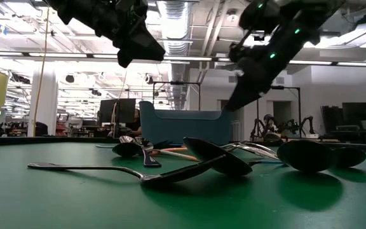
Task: Sort silverware by color (type)
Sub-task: Put the orange spoon into the blue bin
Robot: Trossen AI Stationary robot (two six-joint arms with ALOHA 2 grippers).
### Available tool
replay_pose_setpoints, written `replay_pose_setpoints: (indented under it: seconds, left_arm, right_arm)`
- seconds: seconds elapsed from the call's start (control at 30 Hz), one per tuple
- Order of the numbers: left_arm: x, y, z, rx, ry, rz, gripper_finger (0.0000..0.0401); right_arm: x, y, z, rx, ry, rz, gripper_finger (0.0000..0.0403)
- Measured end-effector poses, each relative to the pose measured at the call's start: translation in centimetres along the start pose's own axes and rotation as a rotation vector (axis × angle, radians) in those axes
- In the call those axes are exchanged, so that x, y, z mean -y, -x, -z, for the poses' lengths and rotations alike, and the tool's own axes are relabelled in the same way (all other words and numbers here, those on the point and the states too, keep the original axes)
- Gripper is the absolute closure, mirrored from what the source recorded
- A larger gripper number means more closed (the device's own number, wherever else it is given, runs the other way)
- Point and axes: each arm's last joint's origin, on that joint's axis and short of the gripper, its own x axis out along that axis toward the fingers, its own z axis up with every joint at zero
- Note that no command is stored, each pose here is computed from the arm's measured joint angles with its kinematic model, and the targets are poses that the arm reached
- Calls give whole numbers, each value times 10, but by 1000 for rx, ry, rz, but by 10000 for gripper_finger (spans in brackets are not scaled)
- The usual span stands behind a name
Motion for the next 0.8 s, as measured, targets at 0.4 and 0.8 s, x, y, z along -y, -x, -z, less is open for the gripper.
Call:
replay_pose_setpoints:
  seconds: [0.4,0.8]
  left_arm:
    - [1,0,1,-19,-22,31,315]
    - [-9,0,-1,-17,-52,26,315]
  right_arm:
    - [-5,-26,-10,-19,-9,-47,197]
    - [24,-20,-23,14,-83,-28,197]
